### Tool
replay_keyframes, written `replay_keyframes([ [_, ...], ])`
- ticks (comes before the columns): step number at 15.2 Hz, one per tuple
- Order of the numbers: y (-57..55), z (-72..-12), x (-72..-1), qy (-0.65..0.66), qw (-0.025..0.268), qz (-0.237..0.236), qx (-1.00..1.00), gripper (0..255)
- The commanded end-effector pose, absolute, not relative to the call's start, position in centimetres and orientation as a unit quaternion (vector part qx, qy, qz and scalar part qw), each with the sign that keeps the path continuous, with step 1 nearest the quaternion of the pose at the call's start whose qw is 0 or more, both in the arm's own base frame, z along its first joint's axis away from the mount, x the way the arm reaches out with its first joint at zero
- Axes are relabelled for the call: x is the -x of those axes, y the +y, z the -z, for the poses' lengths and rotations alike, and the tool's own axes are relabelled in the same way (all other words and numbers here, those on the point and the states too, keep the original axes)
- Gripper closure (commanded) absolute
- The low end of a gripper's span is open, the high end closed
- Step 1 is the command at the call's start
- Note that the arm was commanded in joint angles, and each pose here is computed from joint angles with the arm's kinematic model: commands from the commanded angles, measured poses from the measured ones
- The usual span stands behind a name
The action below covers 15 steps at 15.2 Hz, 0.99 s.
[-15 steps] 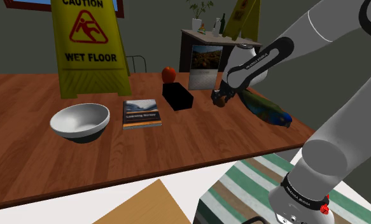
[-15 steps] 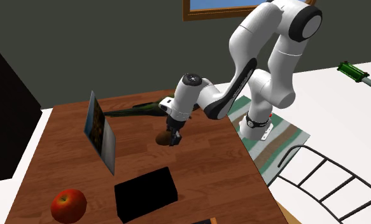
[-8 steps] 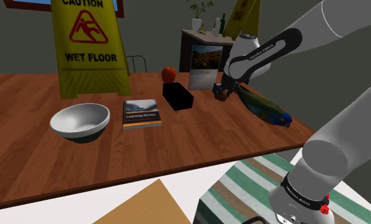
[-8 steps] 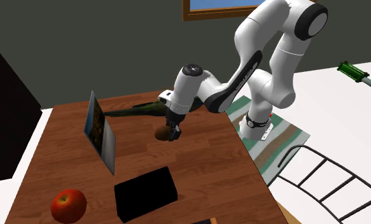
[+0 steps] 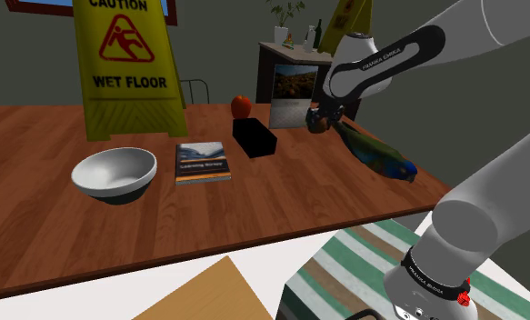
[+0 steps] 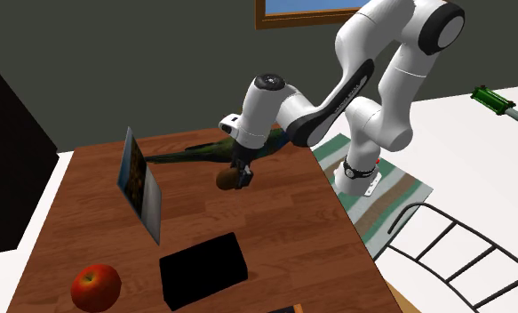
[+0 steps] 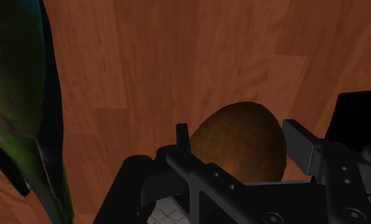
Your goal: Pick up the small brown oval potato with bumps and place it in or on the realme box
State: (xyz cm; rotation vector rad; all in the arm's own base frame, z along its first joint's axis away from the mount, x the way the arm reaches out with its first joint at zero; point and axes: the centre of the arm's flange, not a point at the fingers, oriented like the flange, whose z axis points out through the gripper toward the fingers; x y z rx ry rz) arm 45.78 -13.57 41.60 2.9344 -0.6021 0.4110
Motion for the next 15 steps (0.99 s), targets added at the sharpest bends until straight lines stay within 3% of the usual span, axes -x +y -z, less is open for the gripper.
replay_keyframes([
  [1, -13.6, -42.7, -45.8, -0.199, 0.059, -0.135, -0.969, 255],
  [9, -13.6, -46.8, -45.8, -0.199, 0.059, -0.135, -0.969, 255],
  [15, -8.7, -46.7, -52.1, -0.199, 0.059, -0.135, -0.969, 255],
])
